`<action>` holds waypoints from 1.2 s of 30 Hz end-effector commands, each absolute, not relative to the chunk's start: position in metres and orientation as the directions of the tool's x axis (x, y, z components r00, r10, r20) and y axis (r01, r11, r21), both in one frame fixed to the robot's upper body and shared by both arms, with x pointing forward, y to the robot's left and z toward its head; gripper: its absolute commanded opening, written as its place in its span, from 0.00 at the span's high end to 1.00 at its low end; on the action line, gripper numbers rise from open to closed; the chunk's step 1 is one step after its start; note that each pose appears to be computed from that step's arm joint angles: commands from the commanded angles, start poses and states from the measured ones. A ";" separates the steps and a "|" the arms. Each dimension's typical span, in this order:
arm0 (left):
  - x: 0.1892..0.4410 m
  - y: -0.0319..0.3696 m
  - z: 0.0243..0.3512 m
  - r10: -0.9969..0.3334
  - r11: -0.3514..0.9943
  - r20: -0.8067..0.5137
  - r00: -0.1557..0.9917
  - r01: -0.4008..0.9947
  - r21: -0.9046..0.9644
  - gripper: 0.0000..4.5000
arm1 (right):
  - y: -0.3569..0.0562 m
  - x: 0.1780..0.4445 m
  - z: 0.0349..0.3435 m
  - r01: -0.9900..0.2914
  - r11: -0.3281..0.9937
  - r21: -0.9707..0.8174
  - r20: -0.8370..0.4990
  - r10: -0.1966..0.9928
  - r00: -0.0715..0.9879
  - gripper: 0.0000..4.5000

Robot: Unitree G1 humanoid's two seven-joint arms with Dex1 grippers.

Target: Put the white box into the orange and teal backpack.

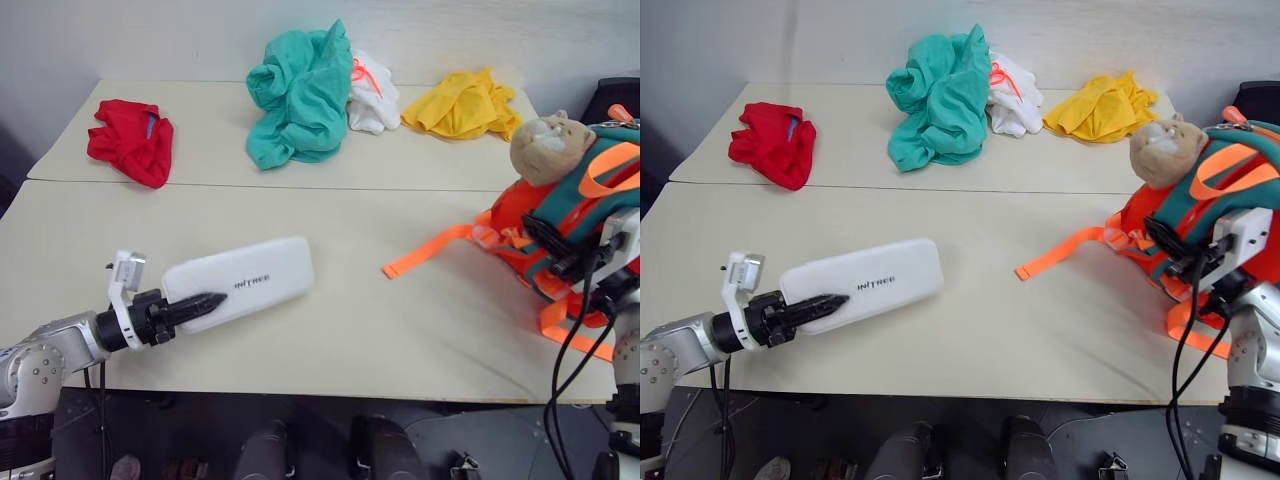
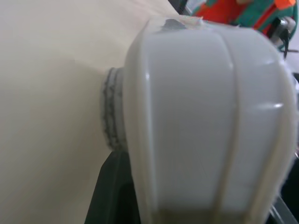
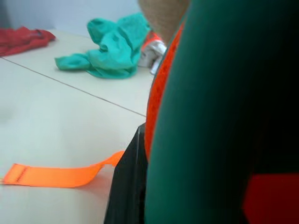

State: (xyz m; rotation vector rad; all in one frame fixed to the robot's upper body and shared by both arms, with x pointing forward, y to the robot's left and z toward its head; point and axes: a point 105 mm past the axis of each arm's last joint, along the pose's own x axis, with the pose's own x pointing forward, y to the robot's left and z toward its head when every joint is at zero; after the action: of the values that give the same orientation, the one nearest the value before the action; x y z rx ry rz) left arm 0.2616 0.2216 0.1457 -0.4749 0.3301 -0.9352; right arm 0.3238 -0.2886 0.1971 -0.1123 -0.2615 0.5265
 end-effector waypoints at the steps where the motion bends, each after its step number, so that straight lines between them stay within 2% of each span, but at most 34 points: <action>1: 0.273 0.247 0.163 -0.738 0.581 0.015 0.674 0.647 -0.494 0.72 | -0.231 0.320 0.225 -0.644 0.736 -0.207 0.289 0.675 0.679 0.99; 5: 0.282 0.269 0.165 -0.668 0.634 0.038 0.743 0.595 -0.494 0.72 | -0.161 0.301 0.237 -0.821 0.526 -0.222 0.270 0.842 0.466 0.99; 9: 0.285 0.275 0.165 -0.656 0.649 0.034 0.754 0.586 -0.485 0.72 | -0.106 0.269 0.254 -0.932 0.300 -0.206 0.285 0.929 0.236 0.99; 12: 0.288 0.278 0.165 -0.635 0.670 0.032 0.772 0.570 -0.475 0.72 | -0.079 0.242 0.254 -0.966 0.145 -0.215 0.259 0.962 0.087 0.99; 15: 0.284 0.275 0.176 -0.652 0.657 0.059 0.756 0.602 -0.454 0.72 | -0.070 0.225 0.247 -0.984 0.059 -0.167 0.232 0.972 0.019 0.99; 20: 0.270 0.269 0.200 -0.692 0.640 0.075 0.718 0.658 -0.395 0.72 | -0.085 0.220 0.231 -0.995 0.054 -0.086 0.148 0.988 0.041 0.99; 21: 0.264 0.266 0.212 -0.709 0.627 0.097 0.699 0.687 -0.368 0.72 | -0.092 0.224 0.230 -0.992 0.087 -0.093 0.133 0.988 0.075 0.99; 24: 0.240 0.244 0.247 -0.795 0.526 0.152 0.587 0.793 -0.308 0.72 | -0.106 0.236 0.230 -0.981 0.163 -0.103 0.107 0.983 0.152 0.99; 26: 0.233 0.229 0.259 -0.827 0.487 0.169 0.536 0.833 -0.263 0.72 | -0.108 0.239 0.226 -0.980 0.175 -0.092 0.091 0.982 0.167 0.99; 28: 0.233 0.222 0.265 -0.832 0.483 0.180 0.525 0.844 -0.233 0.72 | -0.109 0.241 0.224 -0.980 0.182 -0.084 0.089 0.981 0.175 0.99; 32: 0.254 0.201 0.270 -0.839 0.496 0.191 0.509 0.861 -0.114 0.72 | -0.112 0.244 0.211 -0.982 0.178 -0.060 0.054 0.983 0.175 0.99; 36: 0.273 0.189 0.262 -0.863 0.489 0.123 0.489 0.872 -0.036 0.72 | -0.115 0.244 0.209 -0.982 0.181 -0.052 0.049 0.983 0.178 0.99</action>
State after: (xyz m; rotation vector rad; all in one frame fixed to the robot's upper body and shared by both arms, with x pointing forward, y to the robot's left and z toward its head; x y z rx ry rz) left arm 0.2714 0.1896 0.2550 -0.1633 -0.0522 -1.0491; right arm 0.2460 -0.1117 0.2013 0.0115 -0.0405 1.3873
